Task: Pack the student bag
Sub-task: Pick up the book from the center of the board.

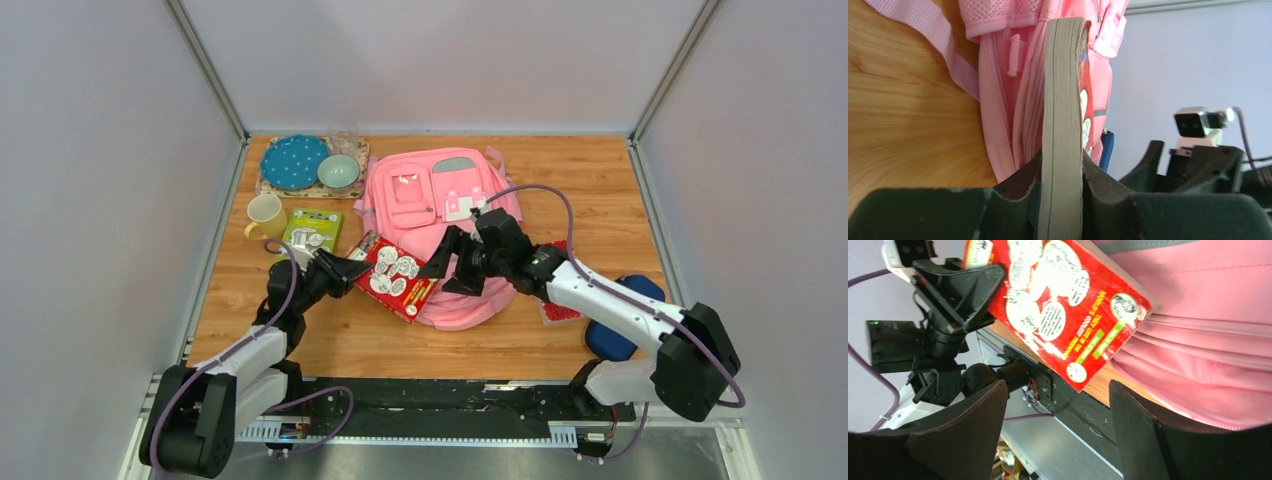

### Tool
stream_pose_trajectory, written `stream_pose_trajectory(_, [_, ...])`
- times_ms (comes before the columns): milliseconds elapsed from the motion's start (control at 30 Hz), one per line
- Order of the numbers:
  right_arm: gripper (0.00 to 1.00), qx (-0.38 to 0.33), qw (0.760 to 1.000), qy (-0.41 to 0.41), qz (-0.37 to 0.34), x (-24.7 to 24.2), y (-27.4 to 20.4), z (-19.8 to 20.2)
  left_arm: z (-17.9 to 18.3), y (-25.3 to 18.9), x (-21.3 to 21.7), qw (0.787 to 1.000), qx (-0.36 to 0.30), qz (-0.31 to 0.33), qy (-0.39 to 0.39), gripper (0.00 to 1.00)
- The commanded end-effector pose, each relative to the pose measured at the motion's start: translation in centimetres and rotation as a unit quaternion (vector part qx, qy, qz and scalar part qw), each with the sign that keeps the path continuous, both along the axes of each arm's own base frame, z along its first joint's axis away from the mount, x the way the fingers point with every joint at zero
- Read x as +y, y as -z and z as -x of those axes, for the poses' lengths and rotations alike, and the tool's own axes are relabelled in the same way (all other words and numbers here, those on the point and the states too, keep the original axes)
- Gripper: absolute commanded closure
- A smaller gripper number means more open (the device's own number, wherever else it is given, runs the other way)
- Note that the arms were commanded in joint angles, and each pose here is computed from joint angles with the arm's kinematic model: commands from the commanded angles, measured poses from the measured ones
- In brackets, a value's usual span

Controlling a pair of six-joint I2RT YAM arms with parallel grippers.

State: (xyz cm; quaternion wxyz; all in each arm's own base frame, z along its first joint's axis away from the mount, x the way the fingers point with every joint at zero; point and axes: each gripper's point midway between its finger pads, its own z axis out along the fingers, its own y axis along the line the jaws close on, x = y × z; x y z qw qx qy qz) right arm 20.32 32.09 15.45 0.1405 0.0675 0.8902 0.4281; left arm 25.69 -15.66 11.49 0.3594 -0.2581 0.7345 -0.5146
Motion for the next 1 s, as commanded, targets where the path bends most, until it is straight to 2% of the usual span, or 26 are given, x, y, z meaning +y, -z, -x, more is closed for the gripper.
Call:
stream_pose_trajectory(0, [0.17, 0.003, 0.998, 0.055, 0.021, -2.5, -4.2, 0.1, -1.3, -2.2, -0.8, 0.999, 0.011, -0.018, 0.028, 1.00])
stream_pose_trajectory(133, [0.15, -0.003, 0.998, 0.068, -0.009, -3.6, -6.6, 1.4, -1.3, -4.9, -1.3, 0.999, -0.014, -0.009, 0.045, 1.00])
stream_pose_trajectory(233, [0.14, -0.019, 0.998, 0.064, -0.021, -4.3, -5.9, 2.2, -0.4, -6.4, -1.6, 0.997, -0.055, 0.015, 0.055, 1.00])
stream_pose_trajectory(267, [0.14, -0.018, 0.998, 0.060, -0.017, -4.7, -4.2, 2.8, 0.0, -6.9, -1.6, 0.996, -0.069, 0.026, 0.055, 1.00])
stream_pose_trajectory(333, [0.14, -0.057, 0.994, 0.068, -0.063, -4.8, -5.6, 3.0, 0.8, -7.7, -1.3, 0.992, -0.107, 0.037, 0.050, 1.00])
stream_pose_trajectory(367, [0.14, -0.052, 0.994, 0.074, -0.068, -5.1, -4.4, 3.4, 1.0, -8.2, -1.2, 0.991, -0.118, 0.043, 0.047, 1.00])
stream_pose_trajectory(467, [0.14, -0.050, 0.988, 0.091, -0.112, -5.5, -6.1, 4.0, 1.7, -9.0, -1.2, 0.990, -0.121, 0.055, 0.048, 1.00])
stream_pose_trajectory(567, [0.13, -0.066, 0.986, 0.094, -0.118, -5.3, -6.5, 4.8, 1.9, -9.9, -0.7, 0.987, -0.148, 0.050, 0.030, 1.00])
stream_pose_trajectory(800, [0.12, -0.056, 0.984, 0.045, -0.164, -2.0, -6.7, 5.9, 2.5, -10.7, -0.6, 0.984, -0.155, 0.087, 0.028, 1.00])
stream_pose_trajectory(967, [0.10, -0.060, 0.978, 0.047, -0.193, -0.6, -6.8, 5.5, 3.1, -11.2, -0.6, 0.980, -0.154, 0.120, 0.029, 1.00])
